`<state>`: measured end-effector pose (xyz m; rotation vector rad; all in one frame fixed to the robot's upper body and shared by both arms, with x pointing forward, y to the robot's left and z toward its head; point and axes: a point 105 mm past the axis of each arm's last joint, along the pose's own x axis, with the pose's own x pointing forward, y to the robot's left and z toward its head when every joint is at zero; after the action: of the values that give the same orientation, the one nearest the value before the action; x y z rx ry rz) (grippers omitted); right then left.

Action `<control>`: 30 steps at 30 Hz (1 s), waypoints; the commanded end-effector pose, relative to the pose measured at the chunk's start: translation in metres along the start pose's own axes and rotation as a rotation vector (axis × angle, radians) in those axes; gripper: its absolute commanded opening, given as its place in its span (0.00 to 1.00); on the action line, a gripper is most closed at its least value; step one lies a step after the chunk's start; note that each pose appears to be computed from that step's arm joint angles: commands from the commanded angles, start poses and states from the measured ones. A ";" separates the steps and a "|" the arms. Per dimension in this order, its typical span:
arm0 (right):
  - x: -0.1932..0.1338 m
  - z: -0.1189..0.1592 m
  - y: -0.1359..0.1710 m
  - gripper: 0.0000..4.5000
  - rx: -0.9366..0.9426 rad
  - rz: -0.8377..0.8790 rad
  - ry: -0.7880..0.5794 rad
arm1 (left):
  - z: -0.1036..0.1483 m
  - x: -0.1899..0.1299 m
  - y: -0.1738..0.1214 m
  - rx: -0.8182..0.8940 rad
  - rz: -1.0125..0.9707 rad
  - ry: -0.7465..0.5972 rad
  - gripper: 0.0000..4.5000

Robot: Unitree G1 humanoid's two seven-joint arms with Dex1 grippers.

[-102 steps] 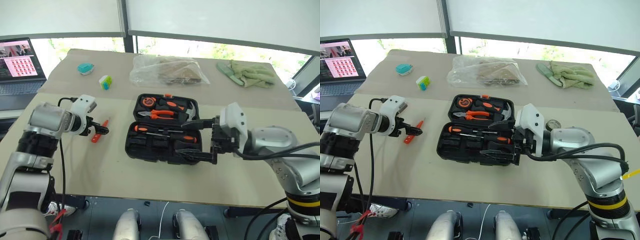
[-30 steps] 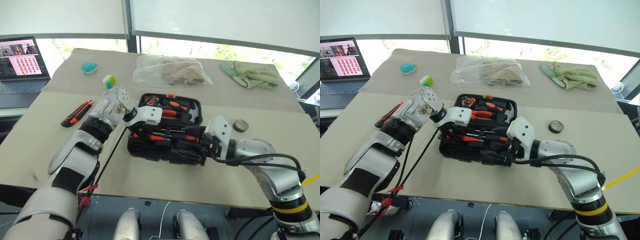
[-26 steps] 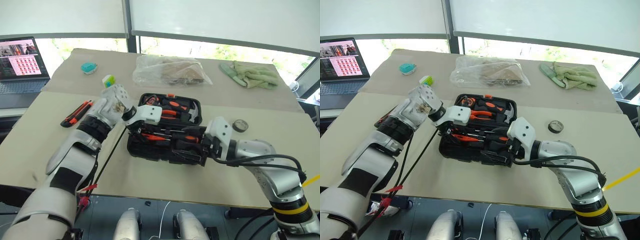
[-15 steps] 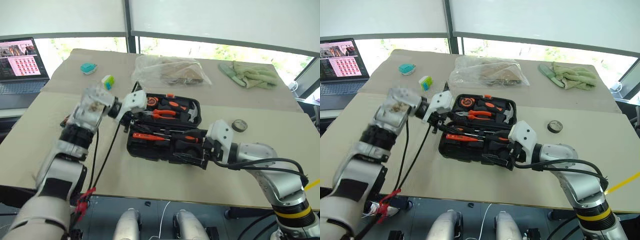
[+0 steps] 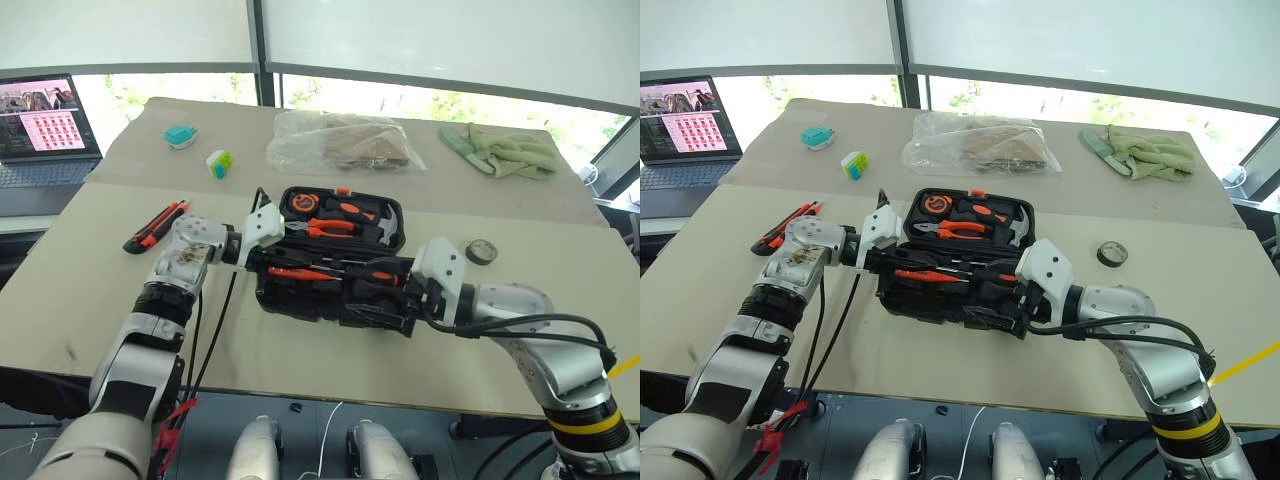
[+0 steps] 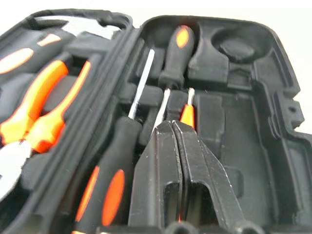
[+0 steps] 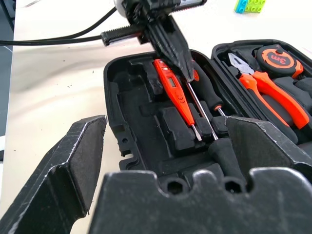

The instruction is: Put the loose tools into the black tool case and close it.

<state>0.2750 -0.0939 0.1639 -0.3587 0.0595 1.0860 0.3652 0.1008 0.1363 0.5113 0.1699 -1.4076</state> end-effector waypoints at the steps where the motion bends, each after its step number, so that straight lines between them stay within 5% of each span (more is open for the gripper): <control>1: -0.001 0.007 -0.003 1.00 -0.010 -0.013 -0.023 | -0.006 0.004 -0.004 0.036 -0.016 0.029 0.02; 23: 0.002 0.011 -0.004 1.00 -0.007 -0.004 -0.039 | -0.048 0.006 -0.013 -0.041 -0.005 0.132 0.02; 27: 0.003 0.013 -0.005 1.00 -0.015 0.010 -0.044 | -0.035 -0.010 -0.003 -0.029 0.061 0.094 0.02; 30: 0.002 0.017 -0.006 1.00 -0.025 0.020 -0.056 | 0.007 -0.048 0.010 -0.049 0.173 -0.034 0.07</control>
<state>0.2805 -0.0905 0.1695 -0.3536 0.0478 1.0981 0.3655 0.1274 0.1237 0.5162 0.2122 -1.3098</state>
